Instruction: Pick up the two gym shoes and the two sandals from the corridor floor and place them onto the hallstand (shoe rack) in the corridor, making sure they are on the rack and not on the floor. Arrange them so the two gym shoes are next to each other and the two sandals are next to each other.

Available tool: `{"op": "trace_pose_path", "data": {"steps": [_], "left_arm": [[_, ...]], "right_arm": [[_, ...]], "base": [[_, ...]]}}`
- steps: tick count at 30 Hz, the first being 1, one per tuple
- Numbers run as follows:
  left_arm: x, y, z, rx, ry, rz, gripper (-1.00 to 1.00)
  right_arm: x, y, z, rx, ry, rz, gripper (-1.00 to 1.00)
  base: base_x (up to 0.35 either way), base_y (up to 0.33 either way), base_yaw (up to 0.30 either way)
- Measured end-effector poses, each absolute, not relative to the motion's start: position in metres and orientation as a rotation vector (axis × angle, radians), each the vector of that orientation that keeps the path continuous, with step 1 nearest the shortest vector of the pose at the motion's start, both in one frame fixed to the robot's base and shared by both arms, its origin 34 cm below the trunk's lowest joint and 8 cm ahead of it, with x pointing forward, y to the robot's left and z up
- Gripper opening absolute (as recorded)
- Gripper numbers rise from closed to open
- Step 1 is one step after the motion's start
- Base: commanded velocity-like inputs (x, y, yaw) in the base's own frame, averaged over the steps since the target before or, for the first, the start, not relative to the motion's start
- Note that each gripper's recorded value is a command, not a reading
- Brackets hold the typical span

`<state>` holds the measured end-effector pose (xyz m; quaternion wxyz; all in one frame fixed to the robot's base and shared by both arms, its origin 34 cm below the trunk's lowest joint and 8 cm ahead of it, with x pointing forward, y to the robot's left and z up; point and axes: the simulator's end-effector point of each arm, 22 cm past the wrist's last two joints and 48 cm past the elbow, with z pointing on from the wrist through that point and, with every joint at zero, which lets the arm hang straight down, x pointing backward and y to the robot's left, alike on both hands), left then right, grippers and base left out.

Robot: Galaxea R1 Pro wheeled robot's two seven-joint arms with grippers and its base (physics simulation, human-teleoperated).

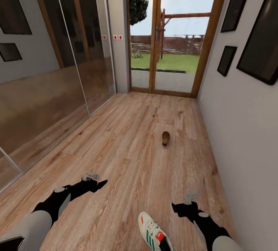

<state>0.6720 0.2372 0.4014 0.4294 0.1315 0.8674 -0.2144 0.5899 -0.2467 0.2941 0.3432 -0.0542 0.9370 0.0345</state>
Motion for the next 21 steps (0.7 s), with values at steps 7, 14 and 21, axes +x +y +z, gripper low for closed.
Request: {"op": "trace_pose_path", "data": {"steps": [7,14,21], "left_arm": [[0.660,0.211,0.375,0.412,2.188,-0.564,1.00],[0.651,0.205,0.350,0.422,2.216,-0.577,1.00],[0.644,0.206,0.327,0.418,2.241,-0.584,1.00]], "right_arm": [[0.577,-0.248,0.268,-0.149,2.462,0.092,1.00],[0.563,-0.248,0.242,-0.313,2.485,0.046,1.00],[0.552,-0.247,0.221,-0.358,2.509,0.041,1.00]], "base": [[0.000,0.000,0.000],[0.000,0.000,0.000],[0.000,0.000,0.000]]}}
